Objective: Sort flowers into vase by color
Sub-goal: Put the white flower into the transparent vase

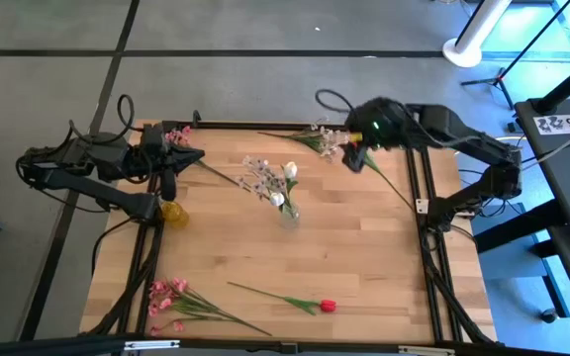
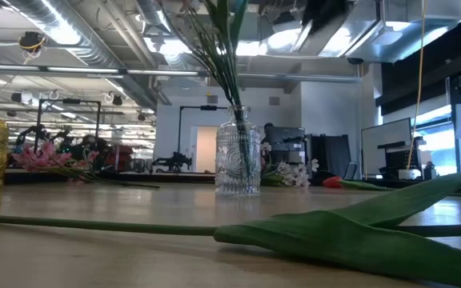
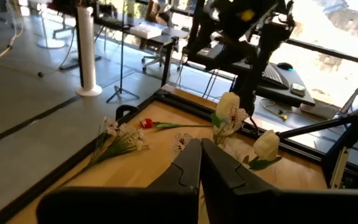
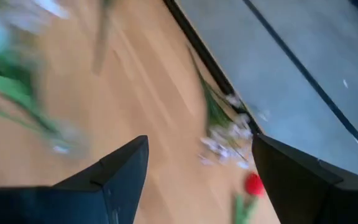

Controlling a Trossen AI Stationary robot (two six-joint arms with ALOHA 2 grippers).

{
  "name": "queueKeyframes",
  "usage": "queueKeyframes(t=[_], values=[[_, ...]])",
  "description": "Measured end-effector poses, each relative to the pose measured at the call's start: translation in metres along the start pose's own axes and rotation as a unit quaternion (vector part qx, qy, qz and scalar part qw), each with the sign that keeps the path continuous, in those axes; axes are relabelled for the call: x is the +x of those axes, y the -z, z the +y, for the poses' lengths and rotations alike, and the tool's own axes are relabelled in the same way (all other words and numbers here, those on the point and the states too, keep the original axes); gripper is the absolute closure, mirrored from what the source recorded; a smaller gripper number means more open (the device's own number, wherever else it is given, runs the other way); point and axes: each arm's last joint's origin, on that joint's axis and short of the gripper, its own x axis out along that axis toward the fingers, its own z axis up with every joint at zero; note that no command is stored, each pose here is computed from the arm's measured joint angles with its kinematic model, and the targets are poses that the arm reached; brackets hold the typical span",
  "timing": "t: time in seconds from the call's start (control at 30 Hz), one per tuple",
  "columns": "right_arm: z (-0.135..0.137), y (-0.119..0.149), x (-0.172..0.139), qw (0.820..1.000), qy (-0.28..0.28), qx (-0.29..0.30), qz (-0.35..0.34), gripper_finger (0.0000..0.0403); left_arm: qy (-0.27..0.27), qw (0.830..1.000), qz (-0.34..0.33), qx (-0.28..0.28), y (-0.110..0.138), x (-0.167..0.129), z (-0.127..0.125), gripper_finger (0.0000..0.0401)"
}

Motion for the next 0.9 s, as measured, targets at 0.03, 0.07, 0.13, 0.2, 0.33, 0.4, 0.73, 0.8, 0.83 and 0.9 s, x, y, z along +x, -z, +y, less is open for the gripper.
queueKeyframes(t=[0.03, 0.07, 0.13, 0.2, 0.33, 0.4, 0.73, 0.8, 0.83, 0.9], values=[[-0.009, 0.002, 0.013, 1.000, 0.000, 0.003, 0.011, 0.0116, 0.000, 1.000, 0.001, -0.008, 0.000, 0.000, 0.000, 0.0399], [-0.018, 0.005, 0.028, 1.000, -0.004, 0.008, 0.019, 0.0116, -0.001, 1.000, 0.004, -0.017, 0.001, 0.000, 0.000, 0.0399], [-0.035, 0.015, 0.062, 0.999, -0.018, 0.020, 0.031, 0.0116, 0.005, 0.999, 0.018, -0.036, 0.003, 0.000, 0.000, 0.0399], [-0.050, 0.027, 0.097, 0.999, -0.022, 0.029, 0.033, 0.0116, 0.025, 0.997, 0.035, -0.057, 0.005, 0.000, 0.000, 0.0399], [-0.065, 0.057, 0.169, 0.999, -0.013, 0.018, 0.048, 0.0116, 0.039, 0.995, 0.050, -0.081, 0.006, 0.003, -0.003, 0.0399], [-0.067, 0.070, 0.200, 0.997, -0.032, 0.021, 0.061, 0.0116, 0.037, 0.994, 0.053, -0.084, 0.007, 0.005, -0.004, 0.0399], [-0.081, 0.100, 0.284, 0.994, -0.028, -0.004, 0.110, 0.0126, -0.024, 0.995, 0.054, -0.079, 0.011, 0.023, -0.010, 0.0399], [-0.081, 0.099, 0.287, 0.995, -0.019, -0.013, 0.102, 0.0139, -0.028, 0.993, 0.058, -0.099, 0.012, 0.026, -0.012, 0.0399], [-0.081, 0.098, 0.287, 0.995, -0.020, -0.022, 0.096, 0.0147, -0.029, 0.992, 0.059, -0.110, 0.012, 0.027, -0.012, 0.0399], [-0.081, 0.096, 0.288, 0.995, -0.025, -0.045, 0.085, 0.0162, -0.033, 0.989, 0.063, -0.126, 0.013, 0.027, -0.011, 0.0399]])
